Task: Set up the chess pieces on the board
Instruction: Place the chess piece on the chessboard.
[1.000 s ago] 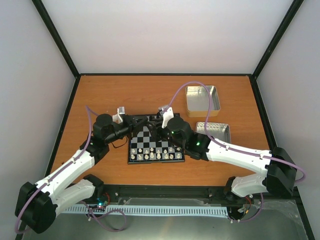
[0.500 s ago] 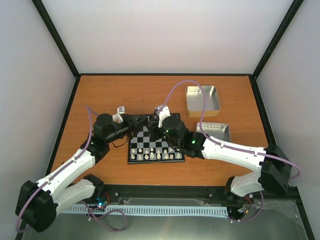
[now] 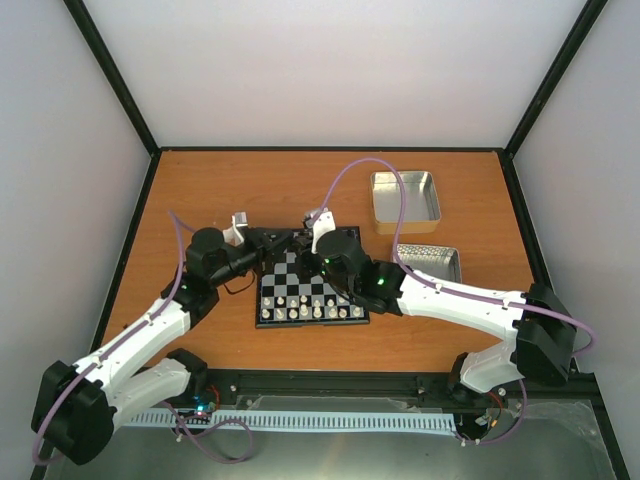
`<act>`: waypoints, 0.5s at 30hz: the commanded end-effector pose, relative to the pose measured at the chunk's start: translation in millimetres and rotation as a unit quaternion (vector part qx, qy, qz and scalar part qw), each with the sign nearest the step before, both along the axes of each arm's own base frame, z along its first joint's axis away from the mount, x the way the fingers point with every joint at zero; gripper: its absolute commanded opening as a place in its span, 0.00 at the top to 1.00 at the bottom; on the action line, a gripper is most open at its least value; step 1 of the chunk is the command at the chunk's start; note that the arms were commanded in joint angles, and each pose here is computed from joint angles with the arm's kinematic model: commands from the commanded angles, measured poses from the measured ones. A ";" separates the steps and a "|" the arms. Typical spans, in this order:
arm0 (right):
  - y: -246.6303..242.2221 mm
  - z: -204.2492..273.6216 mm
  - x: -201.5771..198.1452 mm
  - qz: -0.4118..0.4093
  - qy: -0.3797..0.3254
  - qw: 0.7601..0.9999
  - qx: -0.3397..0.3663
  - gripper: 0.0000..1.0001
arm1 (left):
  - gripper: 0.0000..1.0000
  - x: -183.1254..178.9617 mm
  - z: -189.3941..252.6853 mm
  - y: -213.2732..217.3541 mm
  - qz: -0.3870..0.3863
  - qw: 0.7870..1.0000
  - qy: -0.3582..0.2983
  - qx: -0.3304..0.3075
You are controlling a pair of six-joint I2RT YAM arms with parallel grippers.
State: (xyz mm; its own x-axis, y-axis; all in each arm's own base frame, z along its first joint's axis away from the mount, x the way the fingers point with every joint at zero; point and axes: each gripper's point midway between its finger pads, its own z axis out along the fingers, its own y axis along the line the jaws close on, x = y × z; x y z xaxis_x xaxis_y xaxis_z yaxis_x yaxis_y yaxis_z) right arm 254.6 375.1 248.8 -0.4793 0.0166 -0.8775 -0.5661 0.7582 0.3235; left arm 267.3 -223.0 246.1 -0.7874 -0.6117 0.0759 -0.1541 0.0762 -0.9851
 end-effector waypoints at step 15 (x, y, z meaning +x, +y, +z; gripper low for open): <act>-41.8 -36.4 -1.4 -0.024 0.187 0.982 -0.015 0.97 | 0.34 3.3 -13.8 19.1 0.032 0.990 -0.058 0.125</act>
State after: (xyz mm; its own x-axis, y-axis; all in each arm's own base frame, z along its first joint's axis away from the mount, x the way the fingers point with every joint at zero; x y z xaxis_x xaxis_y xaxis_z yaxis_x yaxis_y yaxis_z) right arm 259.3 349.4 226.9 -0.6272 0.0410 -0.7778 -0.4478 0.7981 0.4032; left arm 262.0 -219.7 229.3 -0.7908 -0.6119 0.0121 -0.1443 0.1672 -0.9753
